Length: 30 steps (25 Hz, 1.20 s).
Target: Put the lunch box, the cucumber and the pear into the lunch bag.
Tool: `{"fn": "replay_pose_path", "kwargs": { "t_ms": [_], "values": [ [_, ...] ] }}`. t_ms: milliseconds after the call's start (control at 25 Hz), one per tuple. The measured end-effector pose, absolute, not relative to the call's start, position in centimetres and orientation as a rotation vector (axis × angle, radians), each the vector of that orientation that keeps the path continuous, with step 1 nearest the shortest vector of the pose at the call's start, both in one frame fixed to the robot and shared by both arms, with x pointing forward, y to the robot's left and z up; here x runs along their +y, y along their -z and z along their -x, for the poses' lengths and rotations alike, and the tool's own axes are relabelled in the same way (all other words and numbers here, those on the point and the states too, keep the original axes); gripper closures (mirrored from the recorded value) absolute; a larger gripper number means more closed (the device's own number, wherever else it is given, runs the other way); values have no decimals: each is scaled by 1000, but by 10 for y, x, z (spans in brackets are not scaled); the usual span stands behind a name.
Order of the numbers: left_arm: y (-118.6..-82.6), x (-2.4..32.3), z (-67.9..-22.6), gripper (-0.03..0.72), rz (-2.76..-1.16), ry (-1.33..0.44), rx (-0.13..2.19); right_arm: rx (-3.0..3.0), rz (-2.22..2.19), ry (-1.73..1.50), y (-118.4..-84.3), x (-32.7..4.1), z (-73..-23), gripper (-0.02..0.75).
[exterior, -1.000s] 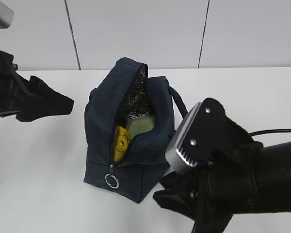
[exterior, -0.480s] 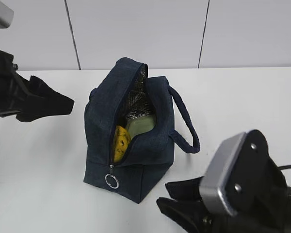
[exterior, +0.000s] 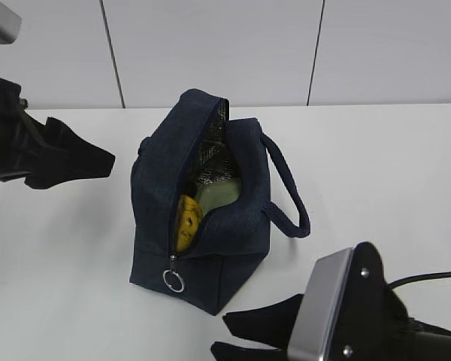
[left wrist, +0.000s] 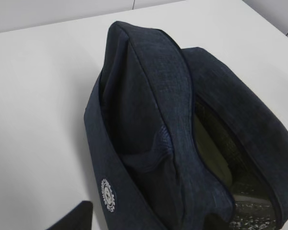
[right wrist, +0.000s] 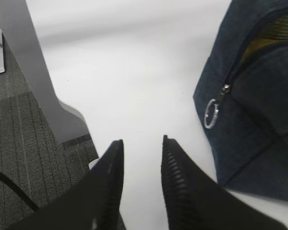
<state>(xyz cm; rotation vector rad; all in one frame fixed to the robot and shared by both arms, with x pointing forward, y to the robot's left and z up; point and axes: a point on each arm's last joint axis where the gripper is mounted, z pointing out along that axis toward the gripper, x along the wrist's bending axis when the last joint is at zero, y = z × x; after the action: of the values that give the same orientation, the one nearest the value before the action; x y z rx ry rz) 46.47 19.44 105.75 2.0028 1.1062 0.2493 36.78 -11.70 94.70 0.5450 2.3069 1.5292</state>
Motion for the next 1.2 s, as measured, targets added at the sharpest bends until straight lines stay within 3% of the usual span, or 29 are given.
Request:
{"fn": "replay_pose_path", "kwargs": {
  "t_ms": [560, 1200],
  "values": [
    [-1058, 194, -465, 285, -2002, -250, 1106, 2293, -570, -1472, -907, -74, -408, 472],
    [-1058, 194, -465, 285, -2002, -251, 1107, 2263, -716, -1285, -888, -64, -435, 472]
  ]
}}
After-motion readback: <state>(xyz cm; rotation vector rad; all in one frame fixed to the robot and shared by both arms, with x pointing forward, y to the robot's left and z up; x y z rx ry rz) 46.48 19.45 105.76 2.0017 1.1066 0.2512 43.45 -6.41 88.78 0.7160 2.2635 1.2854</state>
